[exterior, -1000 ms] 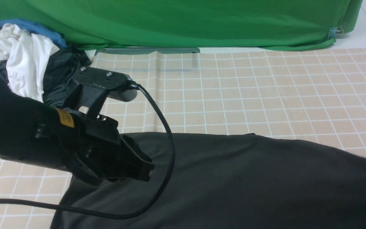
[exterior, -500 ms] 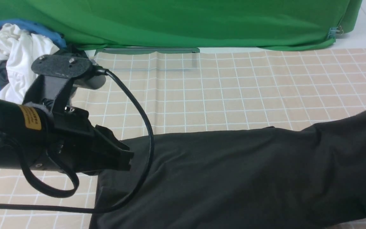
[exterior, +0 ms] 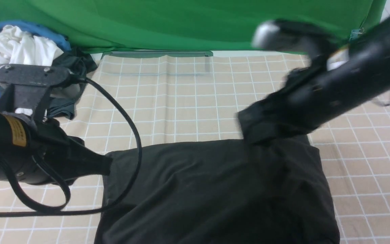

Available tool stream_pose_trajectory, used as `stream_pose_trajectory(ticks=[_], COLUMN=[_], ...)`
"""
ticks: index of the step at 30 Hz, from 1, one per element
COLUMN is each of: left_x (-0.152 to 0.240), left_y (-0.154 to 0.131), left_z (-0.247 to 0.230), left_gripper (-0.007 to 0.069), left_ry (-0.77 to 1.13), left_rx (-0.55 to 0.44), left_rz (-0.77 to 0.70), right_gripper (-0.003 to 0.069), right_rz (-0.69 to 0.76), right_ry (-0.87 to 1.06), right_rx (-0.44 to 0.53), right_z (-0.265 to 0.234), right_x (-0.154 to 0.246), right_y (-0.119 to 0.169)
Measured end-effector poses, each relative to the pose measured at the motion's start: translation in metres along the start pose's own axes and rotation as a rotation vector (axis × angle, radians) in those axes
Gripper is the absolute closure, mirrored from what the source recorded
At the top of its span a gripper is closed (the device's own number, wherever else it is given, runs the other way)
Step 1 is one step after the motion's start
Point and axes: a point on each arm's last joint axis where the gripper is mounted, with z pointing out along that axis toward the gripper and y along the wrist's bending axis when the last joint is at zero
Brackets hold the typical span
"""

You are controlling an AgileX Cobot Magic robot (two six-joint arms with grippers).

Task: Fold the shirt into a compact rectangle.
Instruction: 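Fold the right end of the dark garment over onto its left end with the right gripper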

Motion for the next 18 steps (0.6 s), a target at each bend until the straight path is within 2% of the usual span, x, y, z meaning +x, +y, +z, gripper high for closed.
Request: stream_pose_trajectory(ticks=[8, 16, 18], left_x=[-0.001, 0.0, 0.0], left_y=[0.027, 0.031, 0.031], left_z=[-0.001, -0.004, -0.004], left_gripper=[0.0606, 0.0606, 0.0606], left_ry=[0.024, 0.019, 0.019], left_rx=[-0.067, -0.074, -0.072], left_rz=[-0.102, -0.122, -0.123], right_gripper=[0.0535, 0.0533, 0.0502], right_rz=[-0.062, -0.126, -0.137], right_ry=[0.081, 0.102, 0.108], right_rx=[-0.098, -0.152, -0.167], right_z=[0.089, 0.15, 0.165], right_x=[-0.007, -0.009, -0.008], right_y=[0.059, 0.105, 0.117])
